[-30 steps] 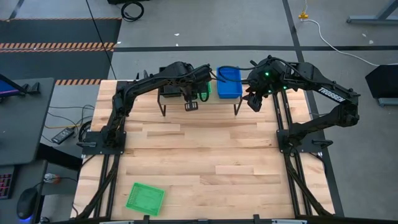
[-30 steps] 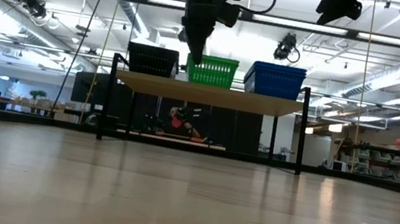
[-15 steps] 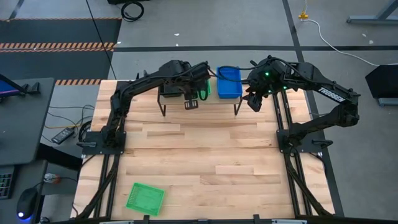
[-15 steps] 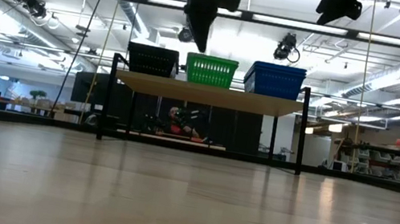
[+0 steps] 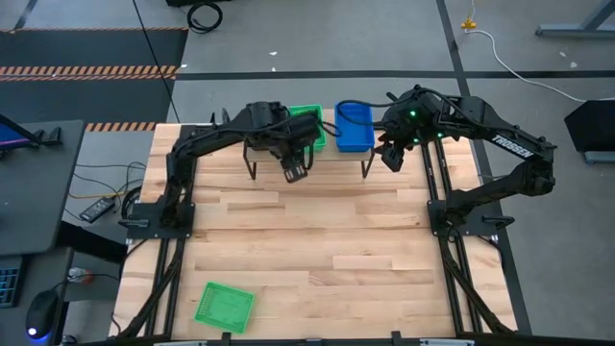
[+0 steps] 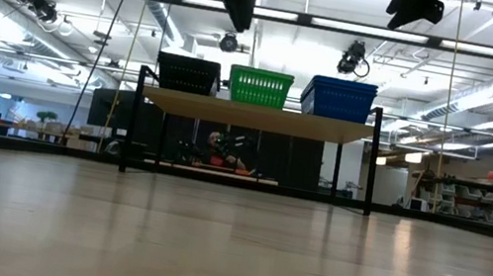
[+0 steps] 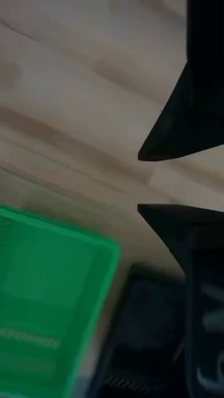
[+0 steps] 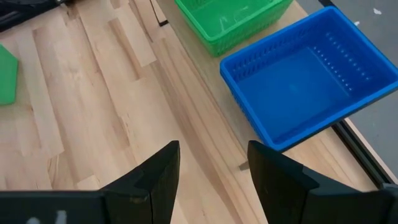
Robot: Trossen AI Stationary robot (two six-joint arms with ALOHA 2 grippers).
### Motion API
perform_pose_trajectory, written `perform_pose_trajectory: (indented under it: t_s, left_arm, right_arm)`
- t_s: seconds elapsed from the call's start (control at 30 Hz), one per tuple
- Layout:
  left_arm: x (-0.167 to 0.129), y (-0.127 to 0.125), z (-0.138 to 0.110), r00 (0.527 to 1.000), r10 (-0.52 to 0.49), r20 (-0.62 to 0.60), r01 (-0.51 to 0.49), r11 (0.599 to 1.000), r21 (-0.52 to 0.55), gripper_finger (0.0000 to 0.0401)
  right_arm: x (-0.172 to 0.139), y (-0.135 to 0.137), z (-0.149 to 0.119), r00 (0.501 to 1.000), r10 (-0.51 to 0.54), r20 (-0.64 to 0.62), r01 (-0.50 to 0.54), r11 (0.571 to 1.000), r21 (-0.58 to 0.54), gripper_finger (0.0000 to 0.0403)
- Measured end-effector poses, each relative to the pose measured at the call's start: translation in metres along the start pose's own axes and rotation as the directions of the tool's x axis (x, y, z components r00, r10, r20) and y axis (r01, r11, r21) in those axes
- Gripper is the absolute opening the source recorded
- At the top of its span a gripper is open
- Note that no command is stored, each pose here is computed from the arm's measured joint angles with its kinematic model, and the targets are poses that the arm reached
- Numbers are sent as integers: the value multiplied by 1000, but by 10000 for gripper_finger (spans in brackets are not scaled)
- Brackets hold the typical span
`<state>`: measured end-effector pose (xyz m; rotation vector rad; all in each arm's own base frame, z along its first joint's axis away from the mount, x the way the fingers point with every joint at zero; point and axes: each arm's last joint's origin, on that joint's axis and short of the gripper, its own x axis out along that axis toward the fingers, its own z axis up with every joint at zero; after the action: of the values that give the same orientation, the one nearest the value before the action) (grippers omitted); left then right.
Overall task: Stack baskets on shelf by color
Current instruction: Stack the green basket on top of the other green baskets on the shelf
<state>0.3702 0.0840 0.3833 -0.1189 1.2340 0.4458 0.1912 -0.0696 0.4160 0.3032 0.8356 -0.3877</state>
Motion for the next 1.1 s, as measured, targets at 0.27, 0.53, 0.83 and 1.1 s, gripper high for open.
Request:
perform_pose_trajectory:
  t_s: [0.27, 0.53, 0.83, 1.1]
  left_arm:
    - [-14, -56, -12, 996, -87, 12, 87, 951, -297, 132]
    - [-21, -128, -42, 976, -205, -72, 147, 870, -471, 133]
    - [-29, -188, -85, 941, -278, -191, 146, 846, -513, 133]
    - [-36, -242, -144, 853, -338, -397, 84, 841, -535, 133]
  right_arm:
    - [1, 1, 0, 999, 33, -10, -33, 999, -3, 195]
    - [0, 2, -4, 996, 72, -58, -78, 990, -117, 195]
    - [0, 4, -5, 986, 146, -73, -156, 975, -158, 195]
    - [0, 3, -11, 980, 150, -133, -167, 978, -126, 195]
